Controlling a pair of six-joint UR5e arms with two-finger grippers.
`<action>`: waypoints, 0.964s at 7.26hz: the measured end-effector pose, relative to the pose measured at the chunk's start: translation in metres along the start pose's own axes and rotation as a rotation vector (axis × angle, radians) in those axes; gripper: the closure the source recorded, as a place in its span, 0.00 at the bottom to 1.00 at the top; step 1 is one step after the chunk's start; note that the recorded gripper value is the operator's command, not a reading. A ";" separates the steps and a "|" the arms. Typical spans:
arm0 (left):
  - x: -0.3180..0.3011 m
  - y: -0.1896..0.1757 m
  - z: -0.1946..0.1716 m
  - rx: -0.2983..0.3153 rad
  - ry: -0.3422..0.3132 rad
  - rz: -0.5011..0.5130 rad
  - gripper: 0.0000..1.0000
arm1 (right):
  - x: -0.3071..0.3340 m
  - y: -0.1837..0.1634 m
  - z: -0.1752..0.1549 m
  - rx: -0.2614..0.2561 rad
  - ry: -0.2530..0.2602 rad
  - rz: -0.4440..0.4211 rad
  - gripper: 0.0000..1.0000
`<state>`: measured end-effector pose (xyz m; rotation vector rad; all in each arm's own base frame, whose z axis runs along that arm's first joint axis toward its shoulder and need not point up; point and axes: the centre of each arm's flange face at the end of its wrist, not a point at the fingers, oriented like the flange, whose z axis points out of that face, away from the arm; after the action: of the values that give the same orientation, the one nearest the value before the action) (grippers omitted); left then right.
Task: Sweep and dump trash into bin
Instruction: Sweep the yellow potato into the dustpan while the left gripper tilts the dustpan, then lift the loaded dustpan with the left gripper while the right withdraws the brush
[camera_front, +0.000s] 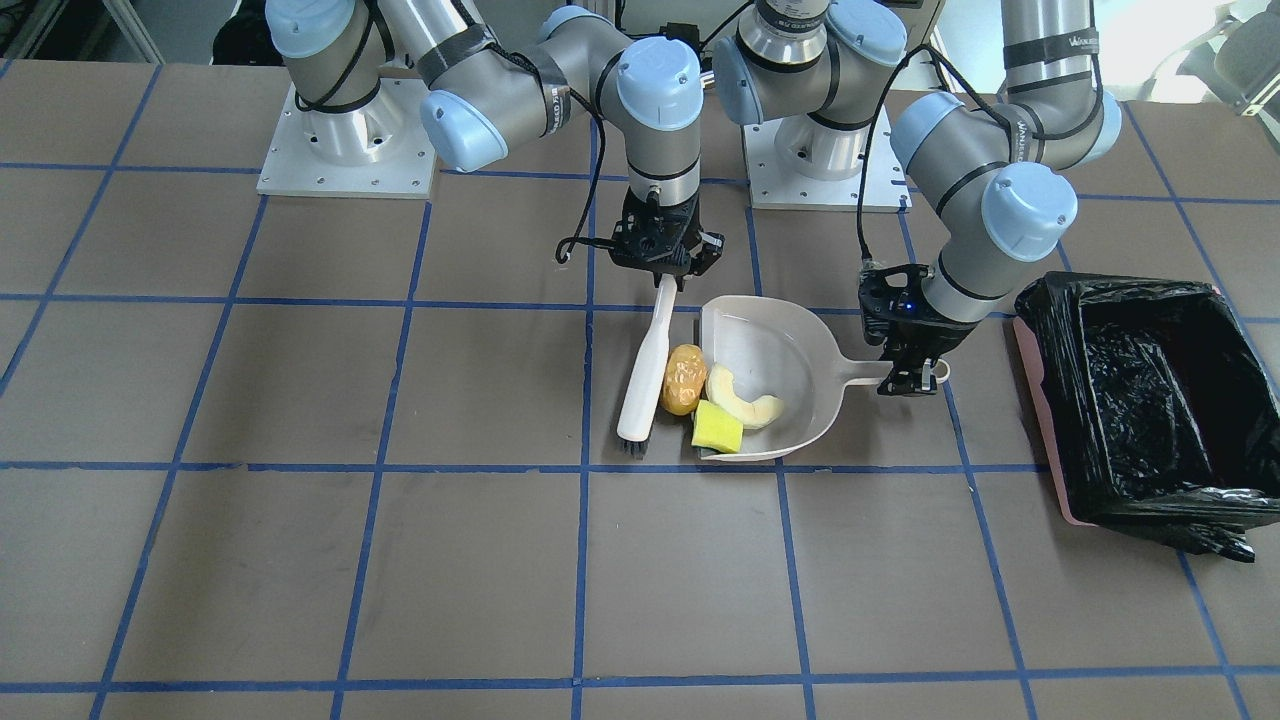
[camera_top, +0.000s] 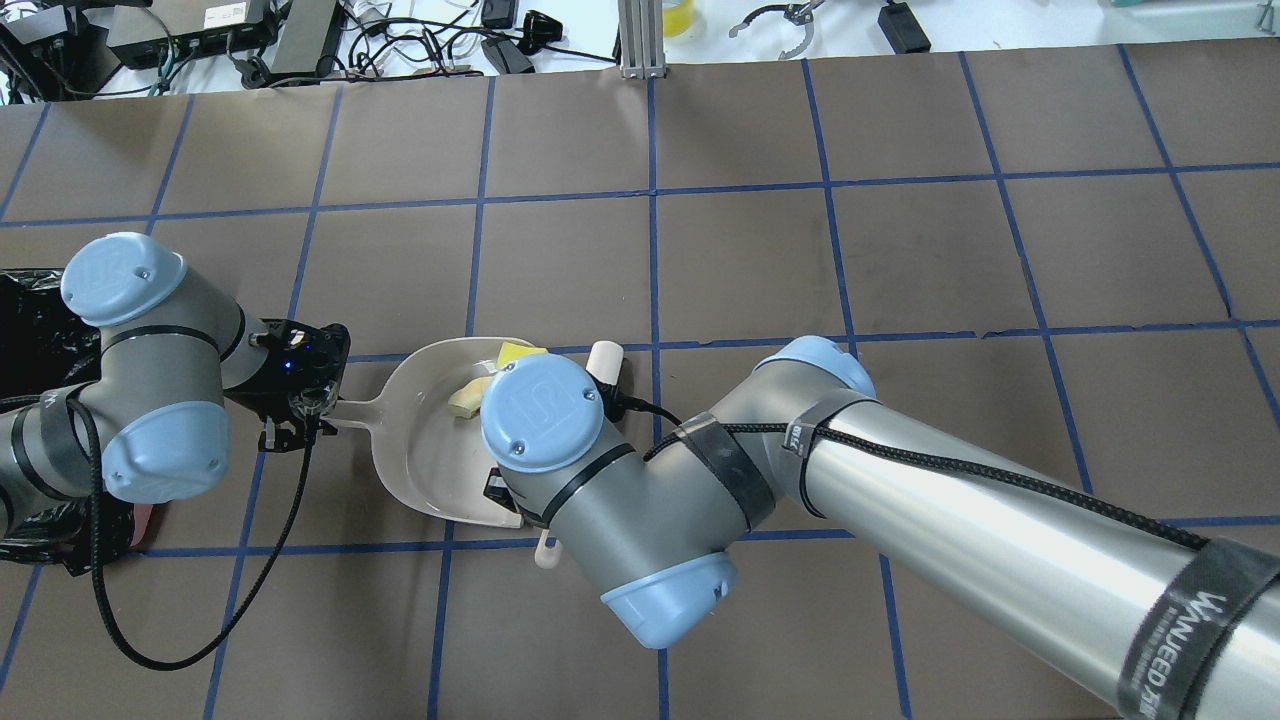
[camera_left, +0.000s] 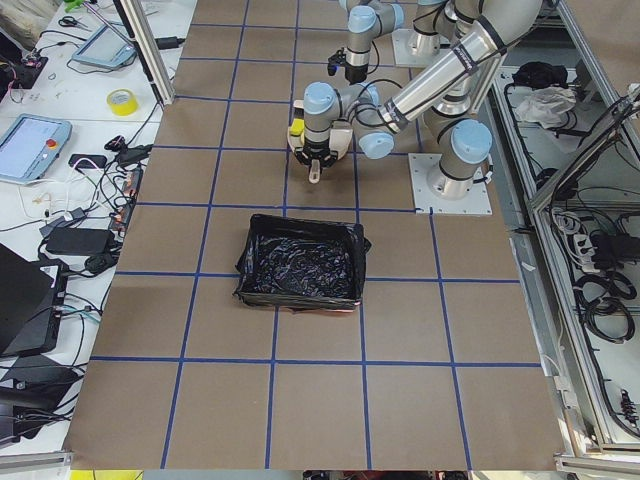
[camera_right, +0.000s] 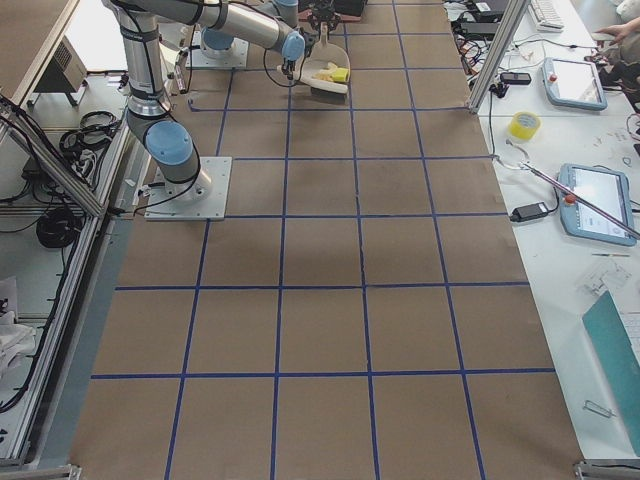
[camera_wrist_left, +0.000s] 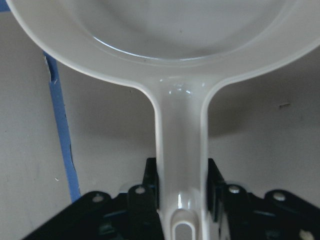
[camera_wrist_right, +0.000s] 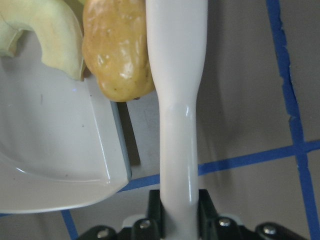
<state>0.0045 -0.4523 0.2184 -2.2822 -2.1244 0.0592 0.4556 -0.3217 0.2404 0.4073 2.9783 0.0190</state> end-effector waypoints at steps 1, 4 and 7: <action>-0.001 0.000 0.001 0.001 0.002 -0.002 0.71 | -0.003 0.002 -0.002 -0.007 -0.018 0.021 1.00; -0.005 0.002 0.000 -0.001 -0.001 -0.003 0.71 | -0.032 0.007 -0.011 -0.018 -0.073 0.073 1.00; -0.007 0.002 0.000 -0.001 -0.002 -0.005 0.72 | -0.064 0.012 -0.012 -0.023 -0.100 0.105 1.00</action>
<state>0.0063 -0.4591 0.2186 -2.2788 -2.1311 0.0603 0.5182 -0.3267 0.2611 0.5445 2.8534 0.0421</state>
